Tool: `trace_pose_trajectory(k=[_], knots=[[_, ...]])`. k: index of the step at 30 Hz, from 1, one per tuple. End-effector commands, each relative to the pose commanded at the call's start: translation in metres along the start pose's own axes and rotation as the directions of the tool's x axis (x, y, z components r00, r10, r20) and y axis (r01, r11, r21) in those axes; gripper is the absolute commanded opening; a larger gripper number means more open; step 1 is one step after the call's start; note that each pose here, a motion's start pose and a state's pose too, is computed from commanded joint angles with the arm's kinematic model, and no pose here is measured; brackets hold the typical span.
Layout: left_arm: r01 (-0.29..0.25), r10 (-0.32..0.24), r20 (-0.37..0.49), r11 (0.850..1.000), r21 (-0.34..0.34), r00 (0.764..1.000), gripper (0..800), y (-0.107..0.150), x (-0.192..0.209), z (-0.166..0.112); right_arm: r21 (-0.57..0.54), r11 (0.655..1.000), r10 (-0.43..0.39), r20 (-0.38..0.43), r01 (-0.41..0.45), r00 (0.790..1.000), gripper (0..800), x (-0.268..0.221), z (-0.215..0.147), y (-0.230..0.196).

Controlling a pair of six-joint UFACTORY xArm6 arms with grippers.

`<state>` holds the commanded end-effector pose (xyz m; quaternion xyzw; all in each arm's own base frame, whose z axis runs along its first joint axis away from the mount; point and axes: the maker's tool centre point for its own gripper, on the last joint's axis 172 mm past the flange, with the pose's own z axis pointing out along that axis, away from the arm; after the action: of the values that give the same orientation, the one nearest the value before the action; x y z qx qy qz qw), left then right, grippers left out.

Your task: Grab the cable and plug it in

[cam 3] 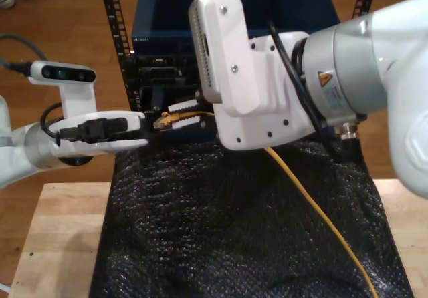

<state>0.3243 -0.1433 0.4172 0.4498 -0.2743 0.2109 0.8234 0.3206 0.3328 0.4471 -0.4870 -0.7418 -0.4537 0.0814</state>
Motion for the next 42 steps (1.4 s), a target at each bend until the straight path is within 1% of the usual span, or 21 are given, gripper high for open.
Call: trace_pose_trajectory(k=[3,8,11,13,15,17,20,21,23,25,30,32,33,35,38,39,41,42], knots=[[-0.023,0.022,0.019,0.999,0.034,1.0,789,-0.002,0.002,0.003,-0.008,0.998,0.064,0.034,-0.064,0.997,1,-0.024,-0.007,0.008],[-0.04,0.037,0.031,0.994,0.102,0.999,794,-0.014,0.005,-0.002,-0.027,0.986,0.165,0.107,-0.163,0.98,1,-0.079,-0.018,0.017],[-0.048,0.042,0.039,0.986,0.159,0.998,795,-0.024,0.006,-0.008,-0.021,0.97,0.243,0.144,-0.243,0.959,1,-0.108,-0.019,0.013],[-0.046,0.035,0.061,0.98,0.195,0.998,795,-0.031,0.002,-0.011,-0.012,0.957,0.289,0.168,-0.291,0.943,1,-0.127,-0.016,0.009],[-0.051,0.026,0.103,0.968,0.245,0.994,795,-0.038,-0.003,-0.016,-0.02,0.945,0.325,0.193,-0.327,0.926,1,-0.149,-0.019,0.009],[-0.053,0.006,0.154,0.952,0.302,0.988,795,-0.047,-0.011,-0.022,-0.043,0.935,0.354,0.214,-0.353,0.911,1,-0.168,-0.025,0.011],[-0.065,-0.026,0.224,0.918,0.39,0.974,795,-0.059,-0.025,-0.034,-0.053,0.915,0.4,0.241,-0.399,0.884,1,-0.195,-0.028,0.007],[-0.07,-0.041,0.25,0.905,0.419,0.967,795,-0.063,-0.03,-0.039,-0.055,0.91,0.412,0.249,-0.412,0.877,1,-0.202,-0.028,0.006],[-0.092,-0.065,0.303,0.875,0.475,0.951,797,-0.069,-0.039,-0.05,-0.061,0.899,0.433,0.261,-0.433,0.863,1,-0.216,-0.028,0.005],[-0.112,-0.097,0.356,0.845,0.523,0.929,797,-0.074,-0.049,-0.063,-0.062,0.893,0.445,0.27,-0.446,0.854,1,-0.224,-0.027,0.003],[-0.188,-0.18,0.48,0.761,0.621,0.859,797,-0.078,-0.069,-0.098,-0.037,0.88,0.464,0.289,-0.474,0.837,1,-0.24,-0.014,-0.006],[-0.215,-0.213,0.521,0.736,0.642,0.827,797,-0.077,-0.077,-0.111,-0.028,0.875,0.469,0.295,-0.483,0.832,1,-0.244,-0.01,-0.01],[-0.229,-0.228,0.541,0.726,0.649,0.81,798,-0.076,-0.081,-0.118,-0.024,0.872,0.473,0.298,-0.489,0.829,1,-0.247,-0.008,-0.011],[-0.263,-0.248,0.587,0.715,0.648,0.77,798,-0.072,-0.089,-0.128,-0.021,0.869,0.477,0.302,-0.494,0.825,1,-0.25,-0.007,-0.013],[-0.322,-0.266,0.658,0.707,0.63,0.704,798,-0.063,-0.093,-0.145,-0.023,0.867,0.481,0.304,-0.498,0.822,1,-0.253,-0.007,-0.013],[-0.338,-0.271,0.679,0.707,0.621,0.682,798,-0.06,-0.094,-0.15,-0.022,0.864,0.484,0.307,-0.502,0.819,1,-0.255,-0.007,-0.014],[-0.356,-0.3,0.707,0.7,0.619,0.64,798,-0.05,-0.1,-0.168,-0.02,0.861,0.489,0.31,-0.509,0.815,1,-0.258,-0.006,-0.016],[-0.365,-0.317,0.716,0.691,0.623,0.622,798,-0.044,-0.102,-0.18,-0.018,0.86,0.489,0.312,-0.51,0.815,1,-0.259,-0.005,-0.017]])
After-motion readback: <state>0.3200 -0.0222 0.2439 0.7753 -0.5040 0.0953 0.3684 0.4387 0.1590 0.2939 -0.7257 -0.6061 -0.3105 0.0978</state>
